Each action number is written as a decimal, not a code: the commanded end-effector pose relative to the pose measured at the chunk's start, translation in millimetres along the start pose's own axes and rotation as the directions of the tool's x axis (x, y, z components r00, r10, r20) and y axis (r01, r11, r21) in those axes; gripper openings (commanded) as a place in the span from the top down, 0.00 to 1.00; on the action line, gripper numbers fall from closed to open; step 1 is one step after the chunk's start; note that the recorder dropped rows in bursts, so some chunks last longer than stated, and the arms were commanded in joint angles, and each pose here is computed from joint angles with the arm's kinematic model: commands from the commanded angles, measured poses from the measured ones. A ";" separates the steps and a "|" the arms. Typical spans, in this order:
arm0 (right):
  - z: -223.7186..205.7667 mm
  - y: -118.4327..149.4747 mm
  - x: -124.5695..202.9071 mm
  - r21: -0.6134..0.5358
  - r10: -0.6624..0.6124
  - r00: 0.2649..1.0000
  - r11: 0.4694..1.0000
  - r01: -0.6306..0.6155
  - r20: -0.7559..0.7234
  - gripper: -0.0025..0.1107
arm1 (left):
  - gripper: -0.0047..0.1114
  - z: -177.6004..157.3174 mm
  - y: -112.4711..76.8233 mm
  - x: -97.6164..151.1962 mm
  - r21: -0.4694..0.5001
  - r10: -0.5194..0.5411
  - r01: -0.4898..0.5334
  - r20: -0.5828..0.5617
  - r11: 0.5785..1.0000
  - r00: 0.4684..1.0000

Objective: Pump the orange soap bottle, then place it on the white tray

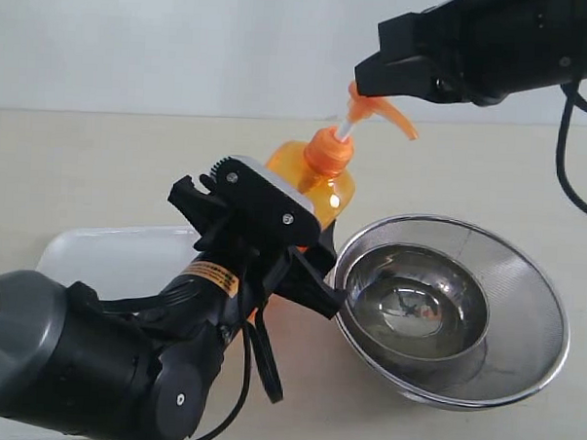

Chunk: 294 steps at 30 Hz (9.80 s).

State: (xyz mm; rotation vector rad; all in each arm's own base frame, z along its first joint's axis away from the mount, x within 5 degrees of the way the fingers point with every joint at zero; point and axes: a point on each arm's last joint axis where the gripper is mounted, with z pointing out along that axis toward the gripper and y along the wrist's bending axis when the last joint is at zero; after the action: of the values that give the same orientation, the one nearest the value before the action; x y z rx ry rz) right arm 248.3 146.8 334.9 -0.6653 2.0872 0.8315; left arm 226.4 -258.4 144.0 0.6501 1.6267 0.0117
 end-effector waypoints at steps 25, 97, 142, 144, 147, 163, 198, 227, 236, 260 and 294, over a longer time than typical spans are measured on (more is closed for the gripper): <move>8.2 -4.3 27.9 -0.016 0.041 0.981 0.999 -0.044 -0.189 0.98 | 0.92 -0.1 1.8 -16.7 -0.009 0.014 -0.014 0.101 1.000 0.995; -81.3 -19.4 169.5 0.578 -0.265 0.745 0.793 -0.192 0.612 0.98 | 0.92 -16.5 34.5 -57.8 -0.100 -0.279 0.306 0.222 0.947 0.934; -75.7 -19.0 179.4 0.551 -0.227 0.785 0.817 -0.169 0.576 0.98 | 0.92 -93.8 119.3 23.8 -0.390 -0.468 0.478 0.128 0.787 0.875; -75.6 -19.0 179.5 0.551 -0.226 0.786 0.817 -0.169 0.575 0.98 | 0.92 -91.0 118.2 28.3 -0.395 -0.468 0.473 0.114 0.788 0.876; -75.6 -18.9 179.4 0.551 -0.227 0.786 0.817 -0.167 0.575 0.98 | 0.92 -88.6 115.0 31.4 -0.384 -0.474 0.476 0.107 0.792 0.874; -75.6 -18.8 179.3 0.551 -0.229 0.786 0.818 -0.165 0.575 0.98 | 0.92 -83.1 112.0 38.2 -0.418 -0.497 0.485 0.088 0.768 0.863; -75.7 -17.9 178.3 0.553 -0.245 0.781 0.819 -0.151 0.575 0.98 | 0.22 -82.6 110.6 36.9 -0.404 -0.468 0.457 0.078 0.792 0.880; -76.1 -17.8 177.9 0.557 -0.252 0.777 0.818 -0.147 0.576 0.98 | 0.22 -83.6 111.6 38.3 -0.425 -0.466 0.449 0.069 0.786 0.882; -76.1 -17.8 177.9 0.557 -0.252 0.777 0.818 -0.147 0.576 0.98 | 0.22 -83.3 110.1 37.3 -0.411 -0.461 0.447 0.070 0.795 0.885; -76.2 -16.8 177.0 0.558 -0.268 0.773 0.820 -0.131 0.575 0.98 | 0.22 -99.5 111.2 15.4 -0.338 -0.464 0.440 0.012 0.832 0.886; -78.2 -16.6 175.0 0.562 -0.283 0.753 0.816 -0.137 0.594 0.98 | 0.22 -148.6 110.9 20.9 -0.237 -0.523 0.508 -0.001 0.828 0.852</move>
State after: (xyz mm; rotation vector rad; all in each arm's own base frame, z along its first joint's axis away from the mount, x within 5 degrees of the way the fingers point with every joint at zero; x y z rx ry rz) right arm 125.1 47.3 225.0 -0.0711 1.5094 0.2646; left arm 136.0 -110.7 190.2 0.0408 1.8163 -0.2123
